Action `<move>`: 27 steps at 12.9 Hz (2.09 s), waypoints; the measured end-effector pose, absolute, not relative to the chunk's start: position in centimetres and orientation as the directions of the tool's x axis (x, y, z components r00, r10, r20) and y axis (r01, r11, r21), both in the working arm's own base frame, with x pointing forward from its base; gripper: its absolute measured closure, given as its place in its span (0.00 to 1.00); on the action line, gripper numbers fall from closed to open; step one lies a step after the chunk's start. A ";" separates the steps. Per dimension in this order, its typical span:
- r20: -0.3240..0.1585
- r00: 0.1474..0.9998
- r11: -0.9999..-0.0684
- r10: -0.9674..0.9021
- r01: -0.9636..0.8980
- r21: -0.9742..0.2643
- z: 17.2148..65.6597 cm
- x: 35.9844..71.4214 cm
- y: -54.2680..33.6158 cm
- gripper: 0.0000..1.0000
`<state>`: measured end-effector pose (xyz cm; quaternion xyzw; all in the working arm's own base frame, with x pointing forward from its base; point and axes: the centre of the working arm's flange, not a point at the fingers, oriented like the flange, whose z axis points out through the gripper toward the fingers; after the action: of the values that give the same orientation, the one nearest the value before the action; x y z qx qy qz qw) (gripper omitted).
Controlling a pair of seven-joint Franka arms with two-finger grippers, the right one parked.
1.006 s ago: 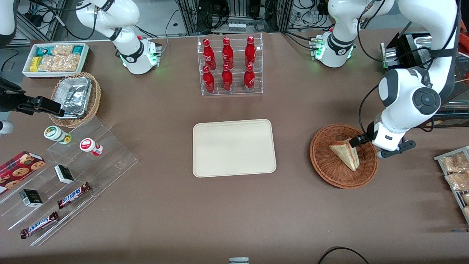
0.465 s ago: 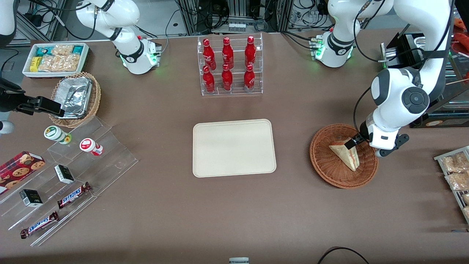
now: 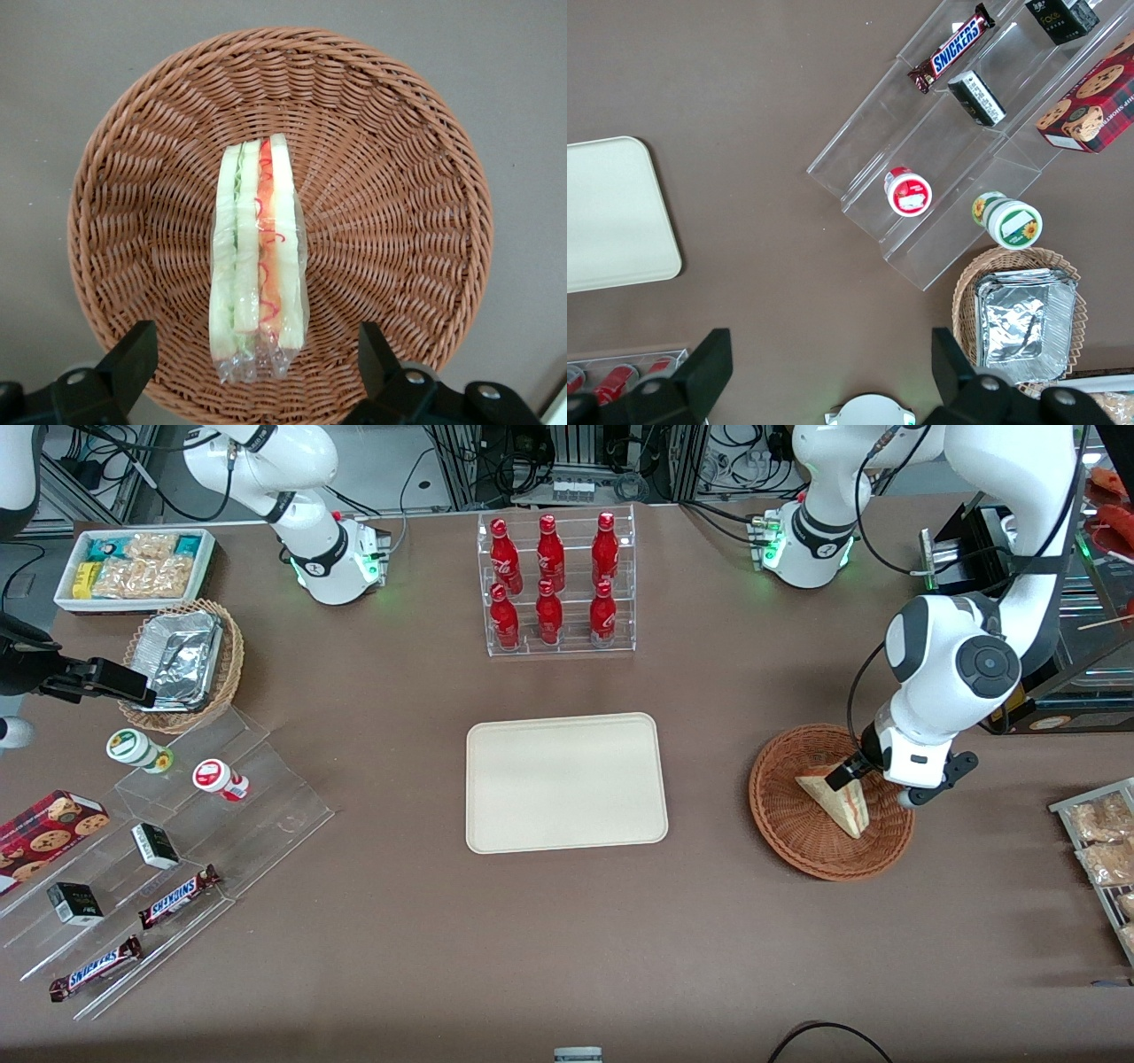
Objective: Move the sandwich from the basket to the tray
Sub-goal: 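Lower the open left gripper around the sandwich wedge in the basket, then close the left gripper on the sandwich and lift it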
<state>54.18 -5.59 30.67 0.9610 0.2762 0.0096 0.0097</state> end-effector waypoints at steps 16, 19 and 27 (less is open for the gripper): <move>0.012 0.813 -0.813 0.582 0.581 0.036 25.0 53.8 -5.5 0.30; -0.025 0.853 -0.853 0.522 0.522 0.004 25.1 53.4 -5.6 0.60; -0.162 0.954 -0.967 0.254 0.246 -0.063 34.6 56.7 -12.3 0.84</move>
<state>56.70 -12.29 34.55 0.9881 0.1265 -0.0846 -0.0209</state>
